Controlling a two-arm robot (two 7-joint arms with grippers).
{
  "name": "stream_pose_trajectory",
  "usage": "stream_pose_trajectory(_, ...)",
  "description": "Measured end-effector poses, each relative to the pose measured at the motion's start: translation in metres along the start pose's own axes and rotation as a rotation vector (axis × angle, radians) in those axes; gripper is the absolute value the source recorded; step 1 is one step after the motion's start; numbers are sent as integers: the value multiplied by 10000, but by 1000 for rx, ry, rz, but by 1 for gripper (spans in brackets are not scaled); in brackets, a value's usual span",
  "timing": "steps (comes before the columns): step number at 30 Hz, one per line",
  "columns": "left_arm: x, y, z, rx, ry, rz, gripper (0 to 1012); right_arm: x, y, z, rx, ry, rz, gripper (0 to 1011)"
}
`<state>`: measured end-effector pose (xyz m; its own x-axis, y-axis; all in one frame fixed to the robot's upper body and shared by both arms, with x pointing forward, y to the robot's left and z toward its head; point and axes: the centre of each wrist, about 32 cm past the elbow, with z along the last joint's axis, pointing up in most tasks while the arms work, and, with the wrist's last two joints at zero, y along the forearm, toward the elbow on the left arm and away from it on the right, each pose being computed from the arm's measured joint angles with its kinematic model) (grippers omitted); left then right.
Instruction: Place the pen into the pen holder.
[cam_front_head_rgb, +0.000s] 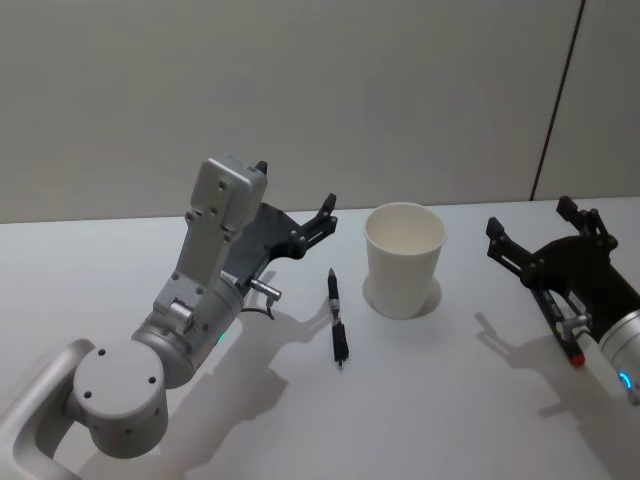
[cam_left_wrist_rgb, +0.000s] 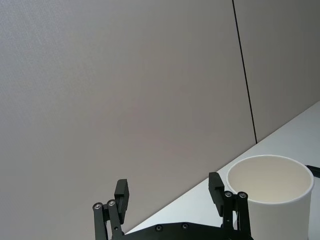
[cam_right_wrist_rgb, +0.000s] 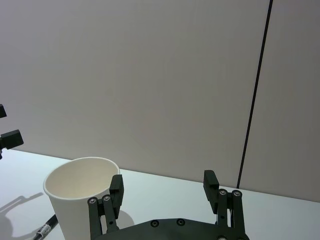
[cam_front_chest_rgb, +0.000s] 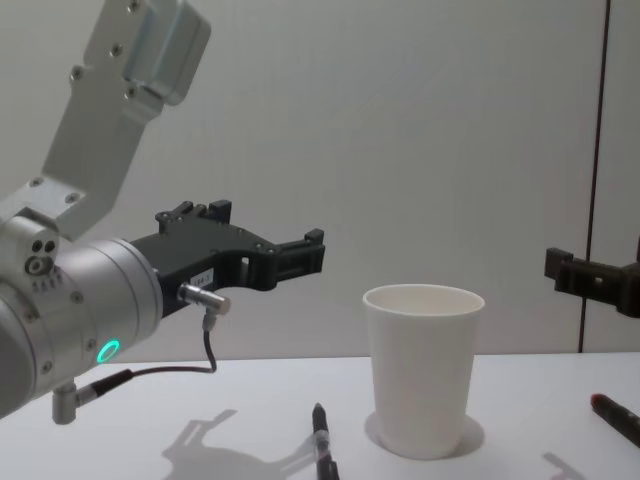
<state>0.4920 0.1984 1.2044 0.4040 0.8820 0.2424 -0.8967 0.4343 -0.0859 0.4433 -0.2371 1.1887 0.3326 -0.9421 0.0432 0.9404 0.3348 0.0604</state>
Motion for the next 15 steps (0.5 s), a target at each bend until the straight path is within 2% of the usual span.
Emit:
stream_pose_trajectory(10, 0, 0, 0, 0, 0, 0, 1004, 2, -1, 0, 0, -1, 1, 1001)
stream_pose_trajectory(15, 0, 0, 0, 0, 0, 0, 1003, 37, -14, 20, 2, -2, 4, 1001)
